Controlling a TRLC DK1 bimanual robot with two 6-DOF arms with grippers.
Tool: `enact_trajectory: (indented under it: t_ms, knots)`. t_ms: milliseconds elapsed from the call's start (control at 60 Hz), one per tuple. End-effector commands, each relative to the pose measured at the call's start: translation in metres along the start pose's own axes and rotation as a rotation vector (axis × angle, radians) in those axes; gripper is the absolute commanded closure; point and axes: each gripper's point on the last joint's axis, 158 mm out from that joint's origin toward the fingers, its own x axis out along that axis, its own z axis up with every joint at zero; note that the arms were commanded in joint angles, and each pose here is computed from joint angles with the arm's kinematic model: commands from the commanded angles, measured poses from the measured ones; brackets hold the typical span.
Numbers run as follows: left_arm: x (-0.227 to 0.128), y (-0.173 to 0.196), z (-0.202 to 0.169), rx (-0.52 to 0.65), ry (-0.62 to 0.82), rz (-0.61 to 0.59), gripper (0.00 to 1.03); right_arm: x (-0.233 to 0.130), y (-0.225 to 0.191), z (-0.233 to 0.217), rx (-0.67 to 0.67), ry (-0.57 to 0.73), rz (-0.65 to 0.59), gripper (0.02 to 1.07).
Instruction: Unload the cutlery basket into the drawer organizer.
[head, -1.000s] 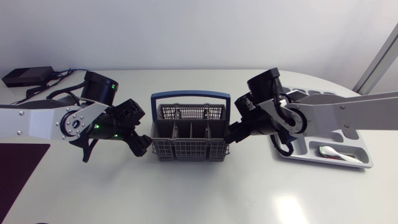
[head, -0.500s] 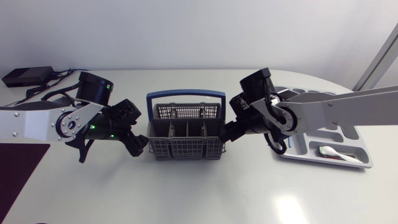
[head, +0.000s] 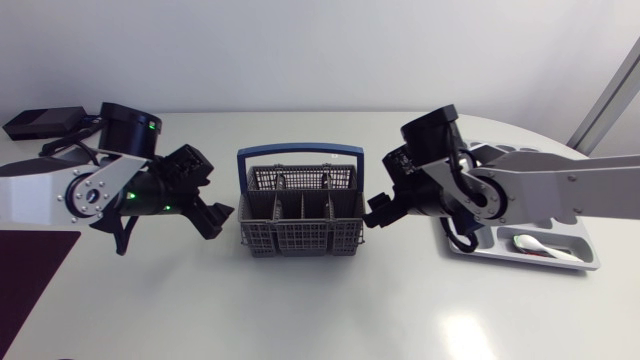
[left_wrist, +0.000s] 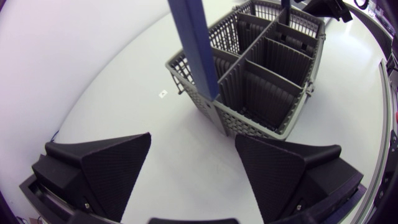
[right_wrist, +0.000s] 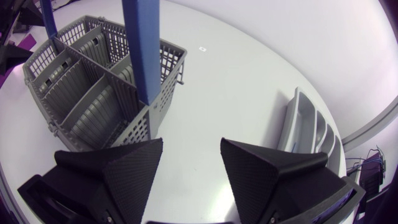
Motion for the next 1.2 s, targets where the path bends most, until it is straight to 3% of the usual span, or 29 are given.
enact_trajectory:
  t_ms: [0,450,617,1183]
  knots:
    - [-0.018,0.009,0.002,-0.012,-0.041,0.039,0.07,-0.013,-0.018,-0.005,0.028,-0.009,-0.039,0.25]
    - [-0.080,0.045,-0.001,-0.161,-0.149,0.203,0.05,-0.069,-0.086,-0.025,0.102,-0.118,-0.185,0.08]
    - [-0.111,0.058,0.003,-0.271,-0.258,0.294,0.05,-0.090,-0.110,-0.036,0.139,-0.171,-0.231,0.07]
    - [-0.155,0.061,-0.005,-0.366,-0.407,0.411,0.05,-0.148,-0.128,-0.046,0.110,-0.358,-0.359,0.07]
